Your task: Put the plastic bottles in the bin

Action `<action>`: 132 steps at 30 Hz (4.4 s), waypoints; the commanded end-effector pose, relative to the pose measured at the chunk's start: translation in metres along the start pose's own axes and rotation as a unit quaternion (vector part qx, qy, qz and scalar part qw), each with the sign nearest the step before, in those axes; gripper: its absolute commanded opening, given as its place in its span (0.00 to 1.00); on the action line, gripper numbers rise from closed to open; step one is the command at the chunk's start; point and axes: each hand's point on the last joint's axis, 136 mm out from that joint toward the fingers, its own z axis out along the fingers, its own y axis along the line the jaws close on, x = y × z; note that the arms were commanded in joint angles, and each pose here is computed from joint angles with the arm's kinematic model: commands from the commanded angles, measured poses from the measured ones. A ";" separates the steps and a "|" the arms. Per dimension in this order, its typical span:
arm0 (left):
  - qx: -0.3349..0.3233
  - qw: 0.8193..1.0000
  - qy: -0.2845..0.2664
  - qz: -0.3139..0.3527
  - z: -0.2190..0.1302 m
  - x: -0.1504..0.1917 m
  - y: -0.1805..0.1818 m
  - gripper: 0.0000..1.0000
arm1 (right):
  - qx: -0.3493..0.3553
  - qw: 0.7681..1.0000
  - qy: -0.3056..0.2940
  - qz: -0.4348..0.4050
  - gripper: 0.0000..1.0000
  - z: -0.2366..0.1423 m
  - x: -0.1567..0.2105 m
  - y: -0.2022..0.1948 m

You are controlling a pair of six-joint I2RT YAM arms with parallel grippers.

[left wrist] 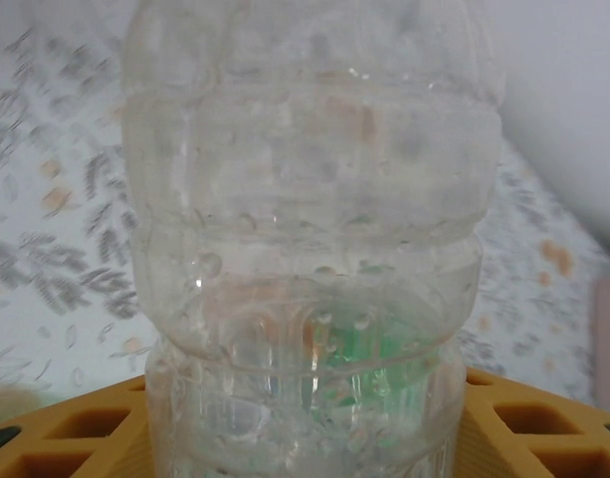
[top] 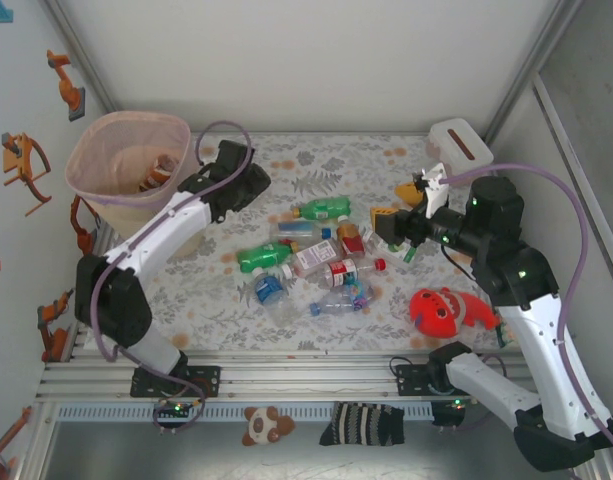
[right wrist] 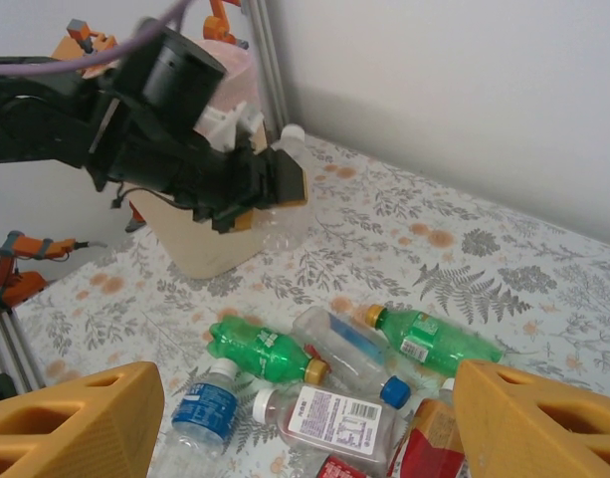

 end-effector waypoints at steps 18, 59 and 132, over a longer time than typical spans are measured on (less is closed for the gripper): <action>0.144 0.924 -0.054 0.350 -0.158 -0.051 -0.055 0.55 | -0.003 1.000 -0.008 -0.012 0.76 0.006 -0.010 -0.002; -0.235 0.891 0.049 0.385 -0.133 -0.190 0.189 0.57 | -0.017 1.000 0.009 -0.012 0.75 0.020 -0.013 -0.005; 0.172 0.961 -0.011 0.217 -0.185 -0.056 0.066 0.88 | 0.165 0.919 0.312 0.178 0.52 0.097 0.125 -0.106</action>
